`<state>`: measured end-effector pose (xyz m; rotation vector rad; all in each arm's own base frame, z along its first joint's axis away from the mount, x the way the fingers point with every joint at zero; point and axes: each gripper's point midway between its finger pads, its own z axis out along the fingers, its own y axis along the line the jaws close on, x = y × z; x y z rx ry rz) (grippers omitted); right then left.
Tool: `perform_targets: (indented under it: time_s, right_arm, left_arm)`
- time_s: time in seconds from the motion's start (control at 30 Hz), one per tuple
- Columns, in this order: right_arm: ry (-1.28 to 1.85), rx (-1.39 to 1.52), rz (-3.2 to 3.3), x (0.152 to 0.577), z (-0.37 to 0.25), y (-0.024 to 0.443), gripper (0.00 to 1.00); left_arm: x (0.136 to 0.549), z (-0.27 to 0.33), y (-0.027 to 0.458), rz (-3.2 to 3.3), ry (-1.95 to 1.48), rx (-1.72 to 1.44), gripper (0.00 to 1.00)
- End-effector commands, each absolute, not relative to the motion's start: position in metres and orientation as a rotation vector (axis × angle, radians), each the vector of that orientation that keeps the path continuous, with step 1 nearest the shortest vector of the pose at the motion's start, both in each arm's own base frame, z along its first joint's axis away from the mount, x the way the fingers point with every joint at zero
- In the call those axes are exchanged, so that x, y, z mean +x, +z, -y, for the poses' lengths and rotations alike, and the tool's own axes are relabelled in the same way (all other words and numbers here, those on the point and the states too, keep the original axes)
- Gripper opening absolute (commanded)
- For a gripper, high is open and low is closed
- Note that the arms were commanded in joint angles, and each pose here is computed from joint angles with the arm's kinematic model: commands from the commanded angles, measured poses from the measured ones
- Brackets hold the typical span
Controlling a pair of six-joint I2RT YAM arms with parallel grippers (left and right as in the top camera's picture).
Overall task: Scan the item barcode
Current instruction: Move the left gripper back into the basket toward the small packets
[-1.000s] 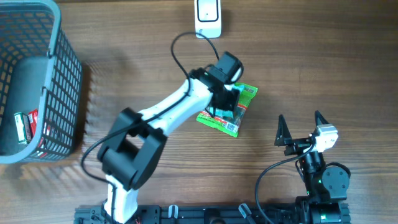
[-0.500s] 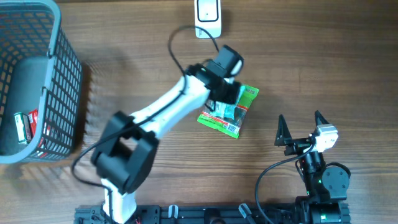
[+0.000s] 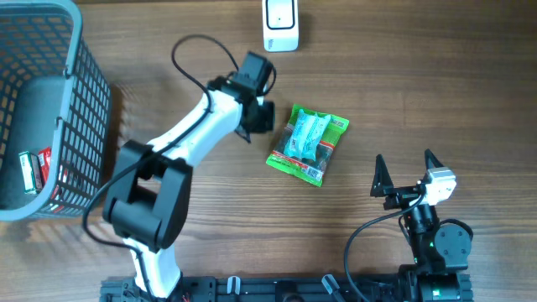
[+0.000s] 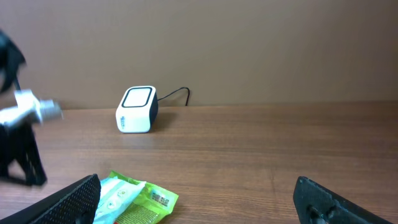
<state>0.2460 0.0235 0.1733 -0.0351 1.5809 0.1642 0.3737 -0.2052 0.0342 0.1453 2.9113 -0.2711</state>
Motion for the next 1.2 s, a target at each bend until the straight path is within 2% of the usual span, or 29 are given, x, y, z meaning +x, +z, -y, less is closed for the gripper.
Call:
perform_targets:
  time_s: [0.0,0.17,0.47,0.6,0.77,0.9,0.97,1.1,1.17]
  right_arm:
    - [0.160,-0.036,-1.575,0.246,-0.023,0.174,1.00]
    - [0.160,-0.037,-1.575,0.246,-0.023,0.174,1.00]
    - [0.160,-0.036,-1.575,0.246,-0.023,0.174,1.00]
    - [0.160,-0.036,-1.575,0.246,-0.023,0.174,1.00]
    - [0.160,-0.036,-1.575,0.246,-0.023,0.174,1.00]
    - [0.160,-0.036,-1.575,0.246,-0.023,0.174,1.00]
    - [0.160,-0.036,-1.575,0.246,-0.023,0.174,1.00]
    - [0.160,-0.037,-1.575,0.246,-0.023,0.174,1.00]
    - [0.160,-0.037,-1.575,0.246,-0.023,0.174,1.00]
  left_arm:
    - [0.346,0.221,0.000,-2.989,-0.352,0.193,0.16]
    - [0.327,0.237,-0.014,-3.005,-0.378,0.194,0.15]
    - [0.299,0.292,-0.010,-2.955,-0.496,0.402,0.17]
    - [0.302,0.295,-0.009,-2.930,-0.486,0.407,0.21]
    - [0.326,0.277,0.001,-2.878,-0.370,0.337,0.23]
    - [0.363,0.259,0.055,-2.762,-0.280,0.264,0.29]
    - [0.384,0.245,0.101,-2.682,-0.250,0.219,0.38]
    - [0.418,0.194,0.202,-2.537,-0.221,0.035,0.68]
    - [0.427,0.157,0.247,-2.479,-0.215,-0.071,0.71]
